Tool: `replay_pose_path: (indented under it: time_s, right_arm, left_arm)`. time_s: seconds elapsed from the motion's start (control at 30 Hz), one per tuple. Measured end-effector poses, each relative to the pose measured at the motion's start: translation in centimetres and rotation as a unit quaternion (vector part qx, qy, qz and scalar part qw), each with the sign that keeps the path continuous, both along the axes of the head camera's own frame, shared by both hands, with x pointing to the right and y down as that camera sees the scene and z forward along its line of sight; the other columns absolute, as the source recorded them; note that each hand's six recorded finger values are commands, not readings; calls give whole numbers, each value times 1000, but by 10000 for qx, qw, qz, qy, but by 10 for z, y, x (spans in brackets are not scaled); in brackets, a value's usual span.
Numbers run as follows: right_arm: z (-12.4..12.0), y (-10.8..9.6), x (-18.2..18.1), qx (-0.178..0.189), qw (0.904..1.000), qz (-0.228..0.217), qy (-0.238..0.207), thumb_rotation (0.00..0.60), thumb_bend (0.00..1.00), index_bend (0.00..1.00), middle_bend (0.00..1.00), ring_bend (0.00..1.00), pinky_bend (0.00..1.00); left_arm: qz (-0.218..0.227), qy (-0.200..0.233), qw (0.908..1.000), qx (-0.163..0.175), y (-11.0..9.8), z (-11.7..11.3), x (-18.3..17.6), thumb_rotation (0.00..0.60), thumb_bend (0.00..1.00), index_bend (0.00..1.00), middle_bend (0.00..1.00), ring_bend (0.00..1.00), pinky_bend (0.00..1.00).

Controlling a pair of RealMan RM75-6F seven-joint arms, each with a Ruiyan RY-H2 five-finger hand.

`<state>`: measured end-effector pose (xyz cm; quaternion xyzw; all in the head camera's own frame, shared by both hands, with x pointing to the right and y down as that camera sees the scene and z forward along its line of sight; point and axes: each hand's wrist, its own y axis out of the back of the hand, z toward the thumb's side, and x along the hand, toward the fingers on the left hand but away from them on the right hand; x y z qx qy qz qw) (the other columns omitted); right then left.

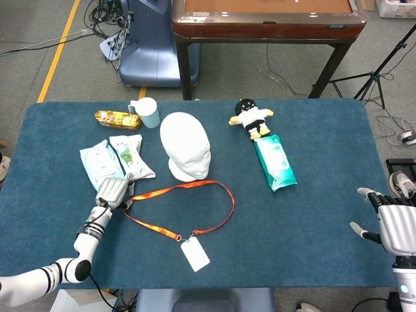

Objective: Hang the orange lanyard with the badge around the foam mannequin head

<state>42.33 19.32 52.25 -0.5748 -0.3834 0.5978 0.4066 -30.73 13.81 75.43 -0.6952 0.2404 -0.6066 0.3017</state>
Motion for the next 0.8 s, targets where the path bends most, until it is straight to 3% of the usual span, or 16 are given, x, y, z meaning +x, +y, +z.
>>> replay_pose_path:
  time_s: [0.4,0.8]
  right_arm:
    - [-2,1,1,16,10000,22,24,600,51,304,446,477,460]
    - [-3,1,1,15,10000,12,28,600,51,304,446,477,460]
  left_arm:
    - [-34,60,10000,-64,1,2,3,600,262,591,1000,1000,891]
    - [-45,112,9999,-67,1,2,4,600,384,618,1000,1000,891]
